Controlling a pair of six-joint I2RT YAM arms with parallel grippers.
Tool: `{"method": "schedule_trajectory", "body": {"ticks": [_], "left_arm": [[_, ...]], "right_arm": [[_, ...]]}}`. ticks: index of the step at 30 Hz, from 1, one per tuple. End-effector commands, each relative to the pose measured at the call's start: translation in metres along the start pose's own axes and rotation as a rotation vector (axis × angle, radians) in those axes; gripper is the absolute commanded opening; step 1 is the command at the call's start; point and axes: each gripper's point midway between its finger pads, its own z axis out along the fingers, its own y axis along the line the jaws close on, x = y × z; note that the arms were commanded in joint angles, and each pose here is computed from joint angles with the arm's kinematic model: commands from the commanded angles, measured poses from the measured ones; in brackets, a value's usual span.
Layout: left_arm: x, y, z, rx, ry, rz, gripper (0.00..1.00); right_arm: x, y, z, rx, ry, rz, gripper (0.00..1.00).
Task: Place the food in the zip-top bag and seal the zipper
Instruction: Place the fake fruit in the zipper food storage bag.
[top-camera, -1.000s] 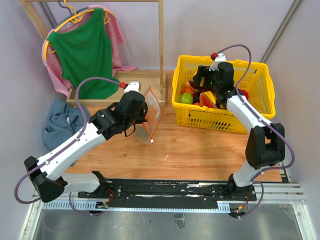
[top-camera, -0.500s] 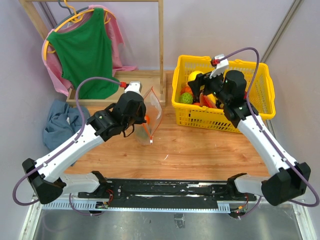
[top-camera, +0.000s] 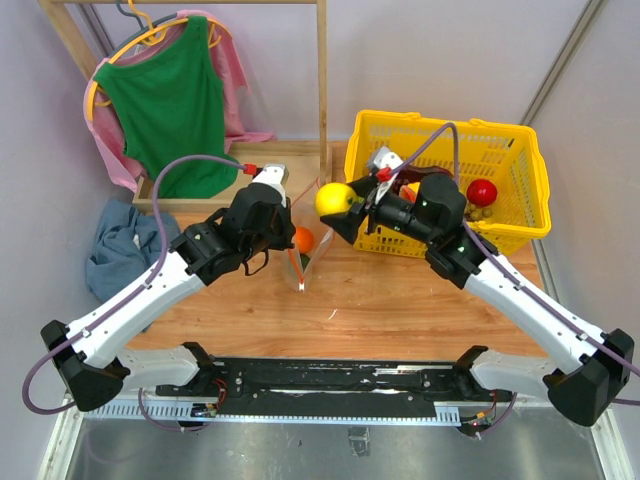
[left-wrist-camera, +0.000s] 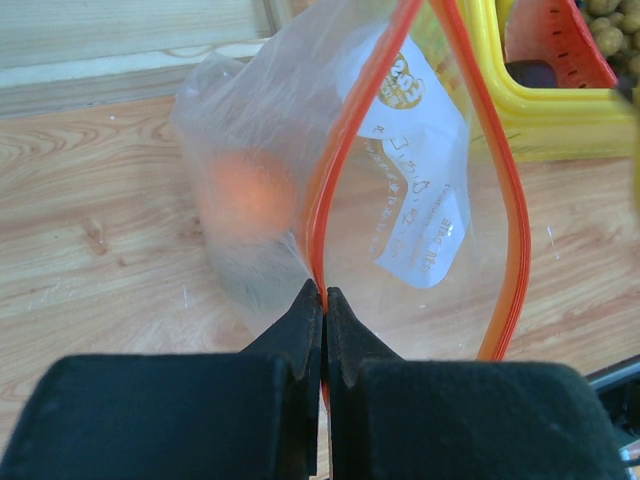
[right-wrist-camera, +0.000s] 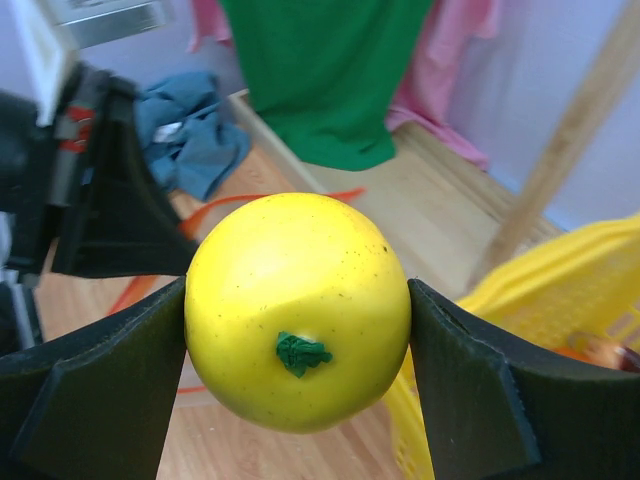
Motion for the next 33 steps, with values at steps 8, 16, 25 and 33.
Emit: {"method": "schedule_trajectory", "body": {"ticks": [8, 16, 25, 33], "left_arm": [[-0.006, -0.016, -0.007, 0.102, -0.015, -0.013, 0.00], [-0.003, -0.017, -0.012, 0.118, -0.008, -0.031, 0.00], [0.005, -0.018, -0.015, 0.139, 0.011, -0.049, 0.00], [0.009, -0.007, -0.009, 0.067, 0.019, -0.078, 0.00]], "right_arm": [[0.033, 0.045, 0.031, -0.218, 0.037, -0.054, 0.64], [0.064, 0.033, 0.042, -0.180, 0.123, -0.064, 0.79], [0.070, 0.018, 0.042, -0.096, 0.151, -0.078, 1.00], [0.047, 0.013, 0.029, -0.046, 0.144, -0.074, 0.99]]}}
